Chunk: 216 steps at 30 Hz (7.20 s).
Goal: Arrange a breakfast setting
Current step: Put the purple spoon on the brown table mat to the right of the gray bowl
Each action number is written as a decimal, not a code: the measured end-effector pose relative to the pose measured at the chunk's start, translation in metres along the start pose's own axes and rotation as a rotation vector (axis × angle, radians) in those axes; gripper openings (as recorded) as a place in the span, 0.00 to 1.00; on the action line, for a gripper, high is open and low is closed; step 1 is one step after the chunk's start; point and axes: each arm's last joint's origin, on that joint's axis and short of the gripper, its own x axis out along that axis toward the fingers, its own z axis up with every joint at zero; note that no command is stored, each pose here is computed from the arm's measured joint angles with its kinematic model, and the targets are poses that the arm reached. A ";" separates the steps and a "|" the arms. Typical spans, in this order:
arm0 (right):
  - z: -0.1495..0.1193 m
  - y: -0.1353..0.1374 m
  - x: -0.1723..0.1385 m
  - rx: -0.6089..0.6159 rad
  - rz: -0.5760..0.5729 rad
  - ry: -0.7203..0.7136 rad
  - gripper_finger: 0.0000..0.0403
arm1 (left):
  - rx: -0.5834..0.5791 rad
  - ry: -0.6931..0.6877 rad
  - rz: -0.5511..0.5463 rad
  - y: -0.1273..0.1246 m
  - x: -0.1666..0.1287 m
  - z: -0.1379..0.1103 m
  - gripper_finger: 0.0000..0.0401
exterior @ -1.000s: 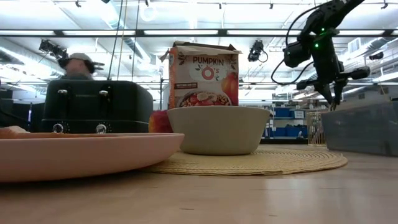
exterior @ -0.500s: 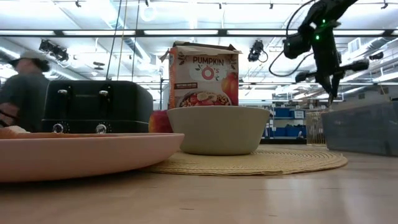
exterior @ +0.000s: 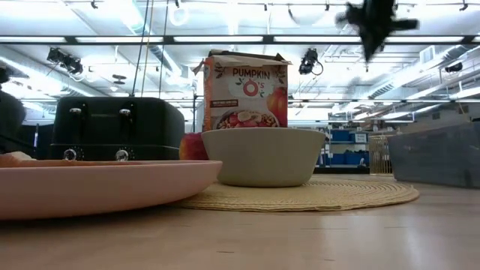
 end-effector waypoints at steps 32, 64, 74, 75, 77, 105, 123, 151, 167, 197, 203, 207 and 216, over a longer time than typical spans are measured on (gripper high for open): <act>-0.160 0.179 -0.076 -1.370 1.025 -0.146 0.04 | -0.464 -0.046 -0.329 -0.046 0.182 -0.019 0.66; -0.143 0.191 -0.044 -1.391 0.866 -0.112 0.10 | -0.366 -0.222 -0.084 -0.016 0.223 -0.029 0.05; -0.134 0.168 -0.066 -1.228 0.785 -0.129 0.41 | -0.376 -0.279 0.034 -0.011 0.211 -0.019 0.05; -0.134 0.162 -0.070 -1.186 0.749 -0.140 0.44 | -0.373 -0.287 0.065 -0.010 0.209 -0.017 0.05; -0.134 0.151 -0.075 -1.091 0.674 -0.151 0.50 | -0.380 -0.328 0.140 -0.008 0.203 -0.013 0.05; -0.157 0.195 -0.011 -0.628 0.559 -0.766 0.44 | -0.484 -0.806 0.589 -0.012 0.168 0.023 0.05; -0.143 0.195 -0.004 -0.595 0.562 -0.749 0.17 | -0.508 -0.832 0.614 0.002 0.170 0.026 0.08; -0.258 0.141 0.006 0.029 0.483 0.184 0.17 | -0.239 -0.434 0.327 -0.047 0.009 0.024 0.61; -0.284 0.134 0.115 0.217 0.336 0.243 0.17 | -0.181 -0.375 0.214 -0.067 -0.004 0.013 0.61; -0.273 0.161 0.155 0.264 0.160 0.323 0.20 | -0.168 -0.342 0.160 -0.076 -0.008 0.007 0.61; -0.268 0.162 0.157 0.277 0.153 0.323 0.21 | -0.167 -0.342 0.161 -0.075 -0.007 0.007 0.61; -0.267 0.162 0.159 0.282 0.149 0.332 0.21 | -0.168 -0.342 0.159 -0.076 -0.008 0.007 0.61; -0.268 0.162 0.158 0.280 0.142 0.366 0.24 | -0.216 -0.389 0.112 -0.080 -0.011 0.013 0.61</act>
